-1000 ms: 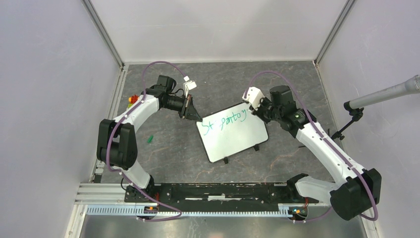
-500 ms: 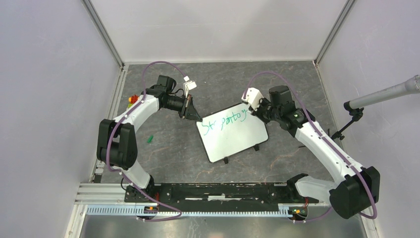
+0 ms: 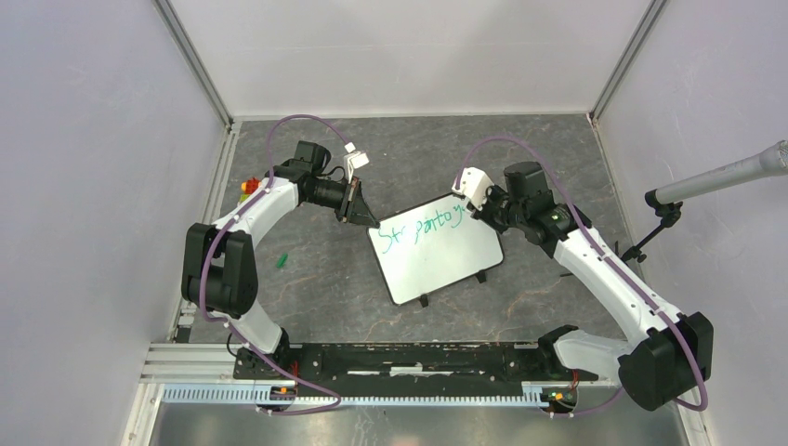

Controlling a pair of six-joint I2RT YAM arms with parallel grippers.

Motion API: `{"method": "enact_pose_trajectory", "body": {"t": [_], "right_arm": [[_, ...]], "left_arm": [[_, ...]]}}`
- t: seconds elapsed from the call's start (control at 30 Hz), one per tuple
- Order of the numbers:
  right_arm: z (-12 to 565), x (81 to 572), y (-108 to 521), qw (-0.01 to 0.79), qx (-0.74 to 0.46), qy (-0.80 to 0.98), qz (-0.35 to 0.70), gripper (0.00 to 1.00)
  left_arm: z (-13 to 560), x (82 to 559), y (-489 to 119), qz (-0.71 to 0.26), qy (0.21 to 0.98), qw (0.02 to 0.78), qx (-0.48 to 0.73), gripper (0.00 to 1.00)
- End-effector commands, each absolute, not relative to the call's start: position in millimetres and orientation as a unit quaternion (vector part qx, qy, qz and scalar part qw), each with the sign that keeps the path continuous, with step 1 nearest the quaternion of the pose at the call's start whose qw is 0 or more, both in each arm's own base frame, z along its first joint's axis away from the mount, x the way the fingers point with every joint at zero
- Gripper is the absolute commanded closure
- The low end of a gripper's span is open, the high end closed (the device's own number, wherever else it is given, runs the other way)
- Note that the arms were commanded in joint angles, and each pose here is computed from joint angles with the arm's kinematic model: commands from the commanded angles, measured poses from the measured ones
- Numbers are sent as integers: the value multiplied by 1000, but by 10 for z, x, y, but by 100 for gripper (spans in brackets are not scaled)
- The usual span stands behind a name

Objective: Write a sentence on the whiteboard

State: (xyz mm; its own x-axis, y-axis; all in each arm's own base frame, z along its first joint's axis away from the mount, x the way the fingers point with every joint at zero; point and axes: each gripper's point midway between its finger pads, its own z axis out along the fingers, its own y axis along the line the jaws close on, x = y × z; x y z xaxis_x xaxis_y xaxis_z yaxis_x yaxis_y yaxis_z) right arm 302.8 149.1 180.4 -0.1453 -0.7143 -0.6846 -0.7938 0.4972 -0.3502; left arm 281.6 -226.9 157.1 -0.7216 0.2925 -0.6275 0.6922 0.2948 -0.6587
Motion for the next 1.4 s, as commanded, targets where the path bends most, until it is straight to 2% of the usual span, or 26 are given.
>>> {"method": "enact_pose_trajectory", "body": {"t": [0.0, 0.63, 1.37], "right_arm": [[1805, 3041, 1381, 416, -499, 760, 20, 100], [2056, 3191, 1475, 460, -475, 750, 26, 100], [2063, 3144, 1595, 455, -485, 744, 59, 100]], "left_arm": [[1474, 2886, -2252, -477, 786, 209, 333, 98], [1477, 2892, -2255, -478, 786, 209, 333, 97], [1483, 2895, -2256, -478, 785, 210, 334, 98]]}}
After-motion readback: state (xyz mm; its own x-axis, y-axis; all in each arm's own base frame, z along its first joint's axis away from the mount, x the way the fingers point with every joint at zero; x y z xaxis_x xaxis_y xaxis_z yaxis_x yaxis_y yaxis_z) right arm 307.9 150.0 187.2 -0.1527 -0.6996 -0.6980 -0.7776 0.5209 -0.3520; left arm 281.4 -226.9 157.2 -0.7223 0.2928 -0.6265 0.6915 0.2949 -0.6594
